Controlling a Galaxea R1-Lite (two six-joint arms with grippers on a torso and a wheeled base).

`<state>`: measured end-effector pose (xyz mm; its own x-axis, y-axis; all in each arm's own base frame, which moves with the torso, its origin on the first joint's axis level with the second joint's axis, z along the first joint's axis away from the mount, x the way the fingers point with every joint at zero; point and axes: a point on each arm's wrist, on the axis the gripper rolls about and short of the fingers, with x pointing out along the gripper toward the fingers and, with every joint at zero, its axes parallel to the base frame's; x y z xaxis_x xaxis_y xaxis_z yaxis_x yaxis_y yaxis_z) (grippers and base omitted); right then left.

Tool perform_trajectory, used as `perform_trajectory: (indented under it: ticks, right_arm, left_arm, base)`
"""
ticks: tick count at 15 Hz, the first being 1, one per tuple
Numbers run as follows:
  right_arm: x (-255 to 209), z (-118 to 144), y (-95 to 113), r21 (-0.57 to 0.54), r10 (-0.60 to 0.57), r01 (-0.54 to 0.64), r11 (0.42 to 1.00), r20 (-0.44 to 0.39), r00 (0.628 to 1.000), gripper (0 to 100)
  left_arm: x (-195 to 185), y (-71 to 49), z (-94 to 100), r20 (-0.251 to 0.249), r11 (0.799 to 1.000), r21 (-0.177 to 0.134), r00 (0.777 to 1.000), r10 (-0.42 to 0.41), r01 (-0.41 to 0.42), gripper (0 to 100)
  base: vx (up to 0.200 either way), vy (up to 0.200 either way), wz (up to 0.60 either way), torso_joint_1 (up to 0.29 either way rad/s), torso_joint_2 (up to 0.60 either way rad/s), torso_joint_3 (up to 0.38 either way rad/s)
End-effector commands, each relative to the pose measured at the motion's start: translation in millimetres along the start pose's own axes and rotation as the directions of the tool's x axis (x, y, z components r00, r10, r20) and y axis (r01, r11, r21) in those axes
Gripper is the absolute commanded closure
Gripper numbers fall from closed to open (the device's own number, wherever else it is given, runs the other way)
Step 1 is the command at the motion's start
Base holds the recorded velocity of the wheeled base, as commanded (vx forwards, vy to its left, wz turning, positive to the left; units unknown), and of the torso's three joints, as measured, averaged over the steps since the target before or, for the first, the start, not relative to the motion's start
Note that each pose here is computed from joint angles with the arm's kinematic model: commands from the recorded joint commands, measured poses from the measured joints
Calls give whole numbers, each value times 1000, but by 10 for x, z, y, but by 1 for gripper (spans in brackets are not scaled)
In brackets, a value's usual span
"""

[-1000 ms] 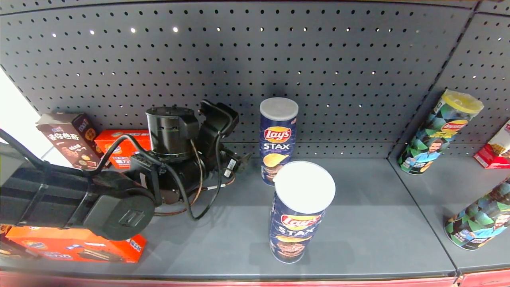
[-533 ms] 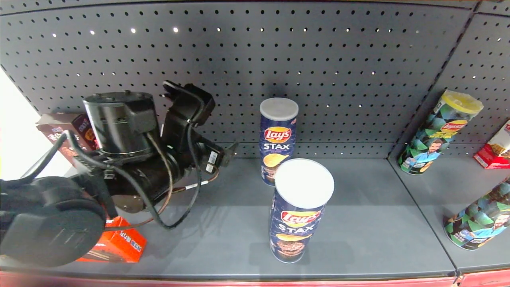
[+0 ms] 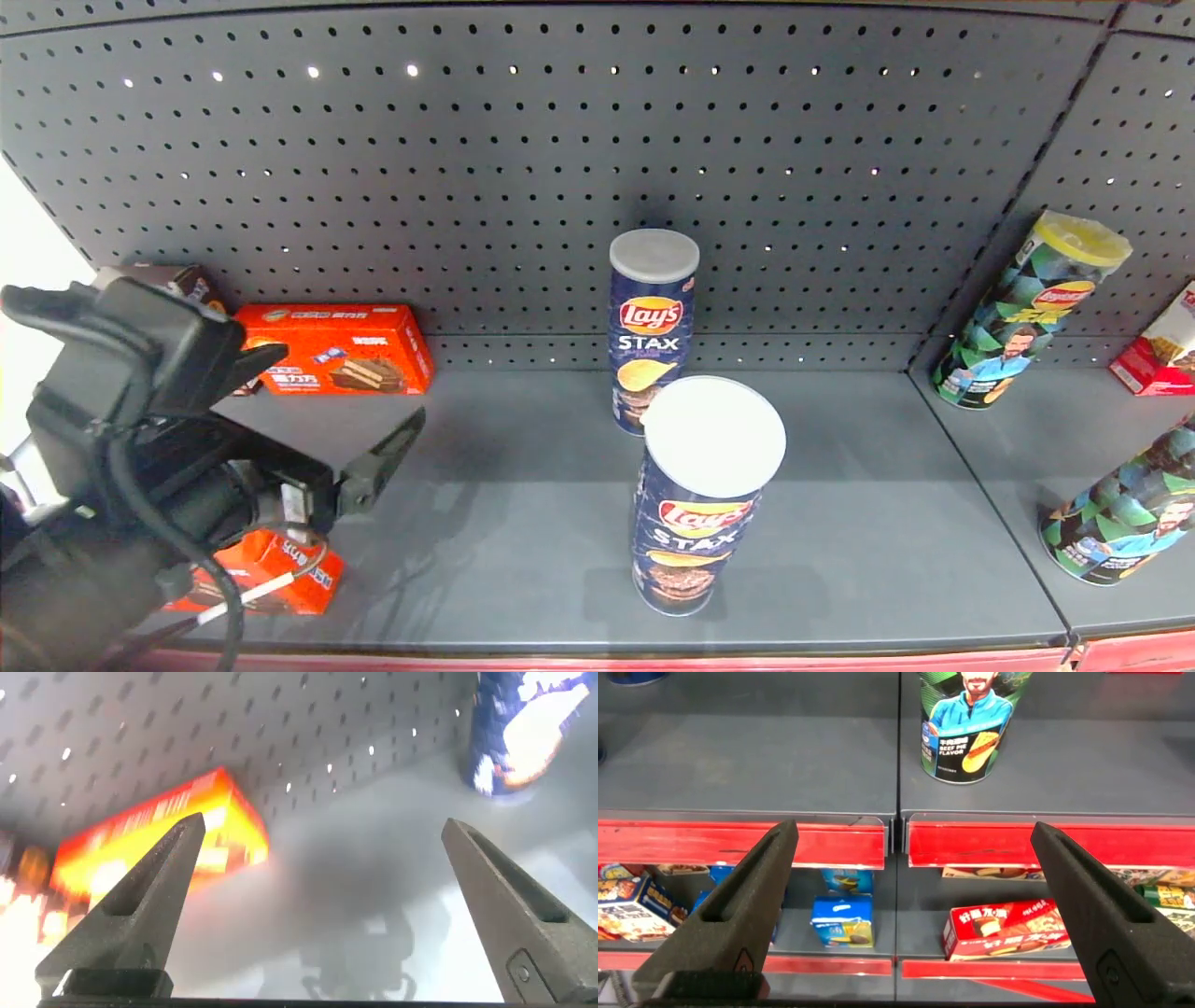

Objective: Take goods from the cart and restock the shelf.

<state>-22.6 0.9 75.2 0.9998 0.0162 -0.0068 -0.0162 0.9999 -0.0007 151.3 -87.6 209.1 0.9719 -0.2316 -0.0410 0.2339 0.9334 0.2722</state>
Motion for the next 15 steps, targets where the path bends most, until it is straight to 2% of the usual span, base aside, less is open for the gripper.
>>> perform_trajectory:
  ticks: [1, 4, 5, 6, 7, 8, 9, 11, 12, 15]
  right_arm:
    - [0, 4, -1, 10, -1, 1, 1000, 4, 1000, 0]
    - [0, 4, -2, 22, -9, 8, 1000, 4, 1000, 0]
    - [-18, 88, -3, 31, -13, 12, 999, 50, 999, 0]
    - [-77, 894, -7, 117, -57, 36, 992, 184, 981, 0]
    - [140, 1224, -22, 174, -76, 59, 983, 91, 993, 0]
    - [136, 1277, -17, 150, -42, 28, 988, 93, 995, 0]
    - [144, 1257, 1, 54, 56, -60, 997, 79, 995, 0]
    - [211, 1352, 18, 15, 140, -141, 990, 71, 988, 0]
    - [275, 1422, 38, -18, 247, -246, 969, 52, 968, 0]
    - [476, 1467, 88, -130, 432, -432, 892, -28, 901, 0]
  left_arm:
    - [-232, 91, -4, 48, 999, -31, 999, 19, -18, 0]
    - [-226, 105, 57, 67, 999, -40, 997, 25, -22, 0]
    - [-229, 106, 62, 69, 999, -39, 997, 25, -23, 0]
    - [-247, 113, 56, 69, 999, -40, 997, 29, -26, 0]
    - [-282, 121, 48, 72, 999, -41, 997, 28, -25, 0]
    - [-297, 116, 10, 63, 999, -37, 998, 24, -21, 0]
    - [-311, 116, -24, 53, 999, -36, 998, 26, -24, 0]
    - [-328, 121, -29, 57, 999, -37, 998, 23, -21, 0]
    - [-322, 123, 0, 66, 999, -40, 998, 23, -20, 0]
    - [-325, 117, -25, 58, 999, -36, 998, 19, -17, 0]
  base:
    - [0, 0, 0, 0, 0, 0]
    - [0, 0, 0, 0, 0, 0]
    - [0, 0, 0, 0, 0, 0]
    - [0, 0, 0, 0, 0, 0]
    - [0, 0, 0, 0, 0, 0]
    - [0, 0, 0, 0, 0, 0]
    - [0, 0, 0, 0, 0, 0]
    - [0, 0, 0, 0, 0, 0]
    - [0, 0, 0, 0, 0, 0]
    - [0, 0, 0, 0, 0, 0]
